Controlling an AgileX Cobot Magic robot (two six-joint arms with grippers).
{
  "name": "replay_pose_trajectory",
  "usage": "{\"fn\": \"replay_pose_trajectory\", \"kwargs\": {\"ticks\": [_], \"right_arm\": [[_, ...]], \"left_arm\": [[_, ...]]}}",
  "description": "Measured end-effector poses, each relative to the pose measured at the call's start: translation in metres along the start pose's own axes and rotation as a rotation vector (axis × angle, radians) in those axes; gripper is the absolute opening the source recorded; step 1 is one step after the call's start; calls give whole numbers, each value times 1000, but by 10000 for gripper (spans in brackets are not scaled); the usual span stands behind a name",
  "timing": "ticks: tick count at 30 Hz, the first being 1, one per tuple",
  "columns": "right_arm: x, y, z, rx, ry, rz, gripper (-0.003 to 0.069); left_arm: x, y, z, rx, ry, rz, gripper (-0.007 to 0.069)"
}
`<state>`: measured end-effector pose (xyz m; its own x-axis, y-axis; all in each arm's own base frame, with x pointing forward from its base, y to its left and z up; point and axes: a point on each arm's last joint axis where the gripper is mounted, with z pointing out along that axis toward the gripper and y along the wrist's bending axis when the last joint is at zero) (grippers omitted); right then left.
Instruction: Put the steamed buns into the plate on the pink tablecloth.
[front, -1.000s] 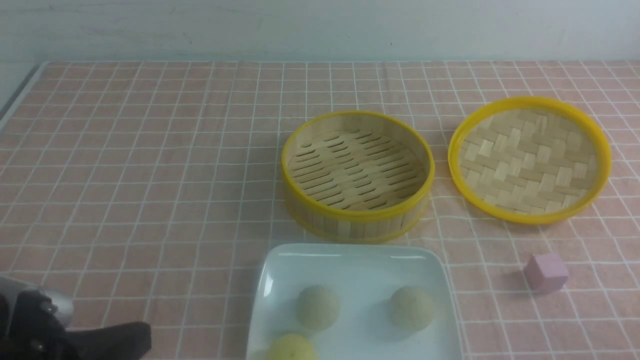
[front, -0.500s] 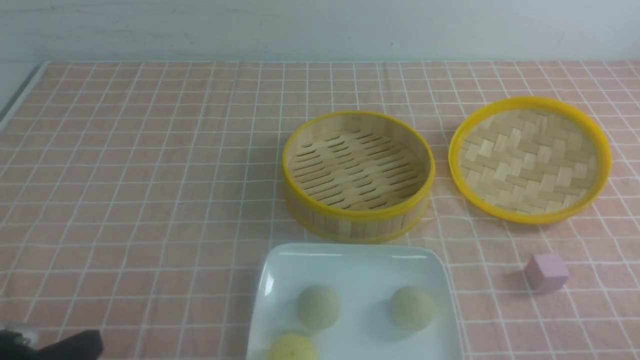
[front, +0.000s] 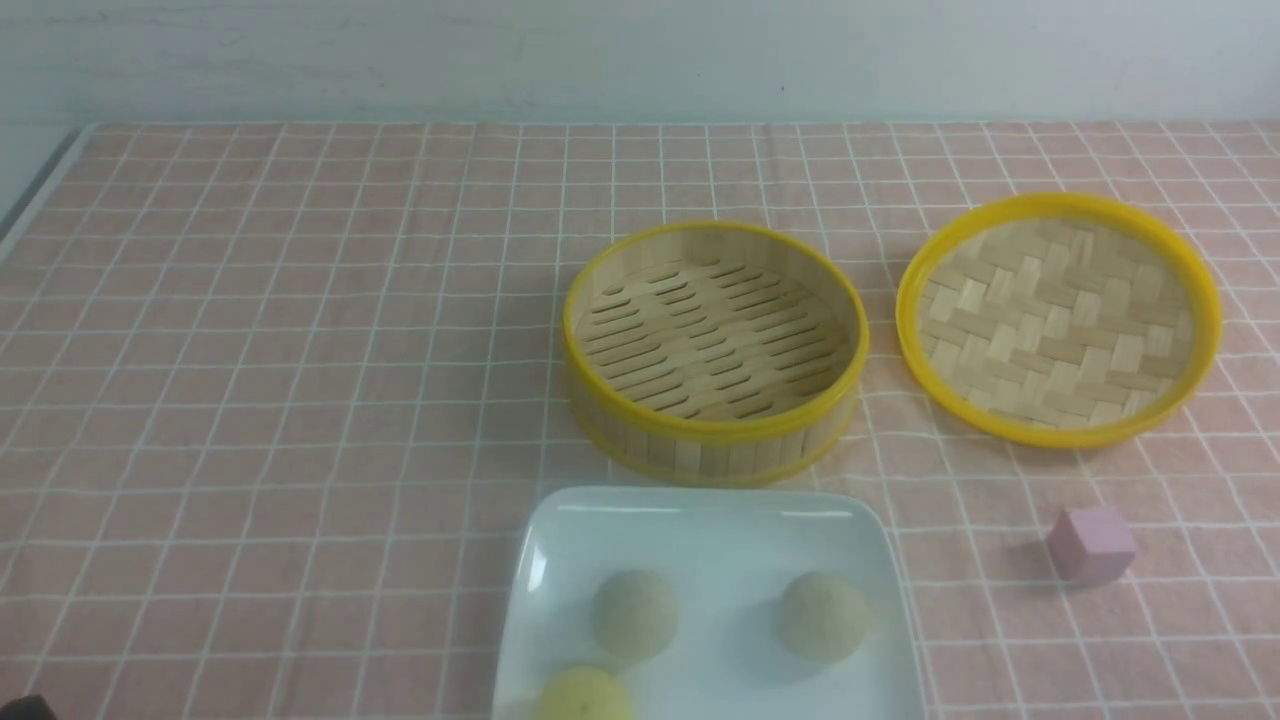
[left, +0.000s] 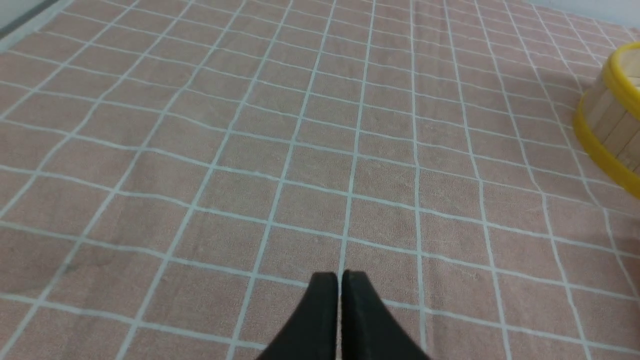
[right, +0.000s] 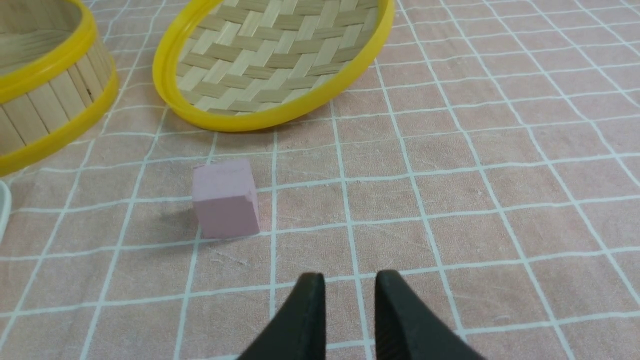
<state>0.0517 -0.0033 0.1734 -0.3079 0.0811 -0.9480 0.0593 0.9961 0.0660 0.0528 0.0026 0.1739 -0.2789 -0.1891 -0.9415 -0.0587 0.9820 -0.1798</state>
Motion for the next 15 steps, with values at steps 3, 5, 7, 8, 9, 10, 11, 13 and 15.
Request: {"fn": "replay_pose_trajectory", "kwargs": {"ticks": [3,5,7,8,9,10,11,13,15], "right_arm": [[0,0,0,0,0,1,136],[0,0,0,0,0,1,136],[0,0,0,0,0,2,139],[0,0,0,0,0,2,141],[0,0,0,0,0,2,143],[0,0,0,0,0,2,144],[0,0,0,0,0,2,146],[0,0,0,0,0,2,149],[0,0,0,0,0,2,151]], "left_arm": [[0,0,0,0,1,0,41],[0,0,0,0,1,0,44],[0,0,0,0,1,0,48],[0,0,0,-1,2,0,49],[0,0,0,-1,2,0,50],[0,0,0,-1,2,0,51],[0,0,0,-1,2,0,51],[0,0,0,-1,2,0,52],[0,0,0,-1,2,0,55]]}}
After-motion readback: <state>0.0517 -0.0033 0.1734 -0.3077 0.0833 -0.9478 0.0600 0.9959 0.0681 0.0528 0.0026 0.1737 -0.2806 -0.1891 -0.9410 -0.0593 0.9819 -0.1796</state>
